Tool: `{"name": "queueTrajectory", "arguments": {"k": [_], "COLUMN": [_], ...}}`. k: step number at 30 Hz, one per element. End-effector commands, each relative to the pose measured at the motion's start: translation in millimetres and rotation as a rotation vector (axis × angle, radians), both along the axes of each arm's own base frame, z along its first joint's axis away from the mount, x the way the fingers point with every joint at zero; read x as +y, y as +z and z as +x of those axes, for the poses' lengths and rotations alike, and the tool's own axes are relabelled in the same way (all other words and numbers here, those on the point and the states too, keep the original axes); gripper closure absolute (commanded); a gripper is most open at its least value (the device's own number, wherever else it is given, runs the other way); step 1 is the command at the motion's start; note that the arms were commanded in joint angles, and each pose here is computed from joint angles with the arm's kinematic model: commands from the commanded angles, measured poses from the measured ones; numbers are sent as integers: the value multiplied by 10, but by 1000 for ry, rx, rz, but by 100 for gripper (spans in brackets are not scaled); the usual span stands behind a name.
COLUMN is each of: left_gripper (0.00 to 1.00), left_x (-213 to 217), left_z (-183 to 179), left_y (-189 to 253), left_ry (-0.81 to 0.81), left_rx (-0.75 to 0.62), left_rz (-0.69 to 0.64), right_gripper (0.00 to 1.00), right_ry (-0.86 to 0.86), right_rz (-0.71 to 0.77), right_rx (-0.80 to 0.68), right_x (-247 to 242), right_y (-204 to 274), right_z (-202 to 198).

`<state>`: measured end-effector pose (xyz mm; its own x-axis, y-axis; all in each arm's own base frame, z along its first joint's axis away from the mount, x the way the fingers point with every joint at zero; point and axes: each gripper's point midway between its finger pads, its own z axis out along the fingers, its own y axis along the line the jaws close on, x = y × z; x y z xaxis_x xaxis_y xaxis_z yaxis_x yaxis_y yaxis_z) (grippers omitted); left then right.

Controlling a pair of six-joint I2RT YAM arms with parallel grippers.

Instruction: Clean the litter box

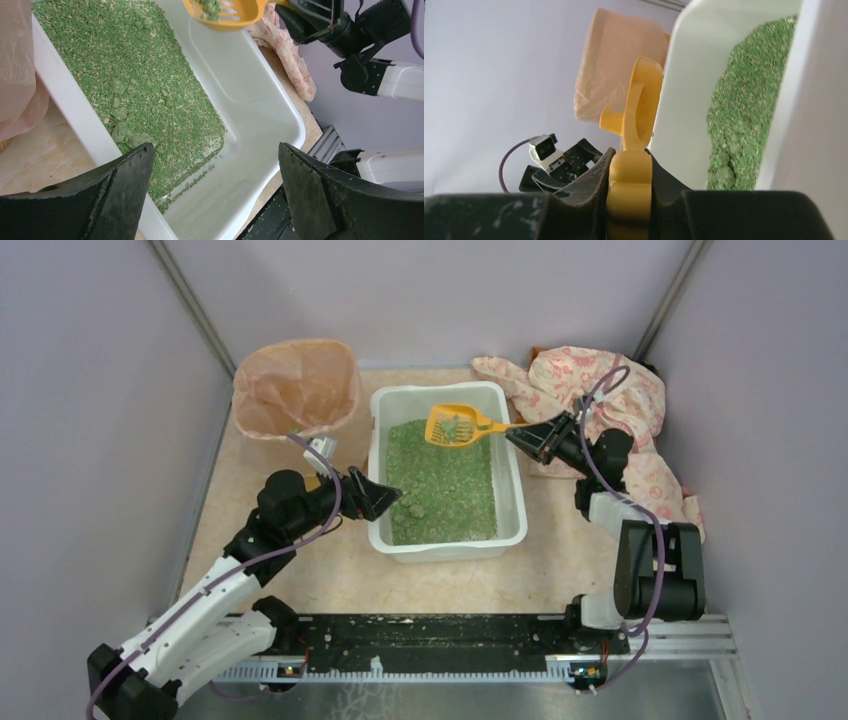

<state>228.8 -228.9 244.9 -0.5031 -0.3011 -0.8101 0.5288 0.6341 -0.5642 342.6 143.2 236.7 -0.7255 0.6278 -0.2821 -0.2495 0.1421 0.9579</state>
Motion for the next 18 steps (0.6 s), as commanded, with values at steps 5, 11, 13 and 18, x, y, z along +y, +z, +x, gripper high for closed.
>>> {"name": "queueTrajectory", "arguments": {"k": [5, 11, 13, 18], "left_gripper": [1, 1, 1, 1], "left_x": [81, 119, 137, 175], "left_z": [-106, -166, -180, -202], "left_y": [189, 181, 181, 191], "left_ry": [5, 6, 9, 19], "left_rx": [-29, -22, -25, -31], "left_rz": [-16, -18, -17, -18], "right_gripper": [100, 100, 100, 100], "right_ry": [-12, 52, 73, 125], "right_rz": [-17, 5, 5, -2], "right_rx": [-152, -162, -173, -211], "right_x": [141, 533, 675, 1069], "right_y": [846, 1162, 1272, 1544], "right_z": [309, 469, 519, 616]}}
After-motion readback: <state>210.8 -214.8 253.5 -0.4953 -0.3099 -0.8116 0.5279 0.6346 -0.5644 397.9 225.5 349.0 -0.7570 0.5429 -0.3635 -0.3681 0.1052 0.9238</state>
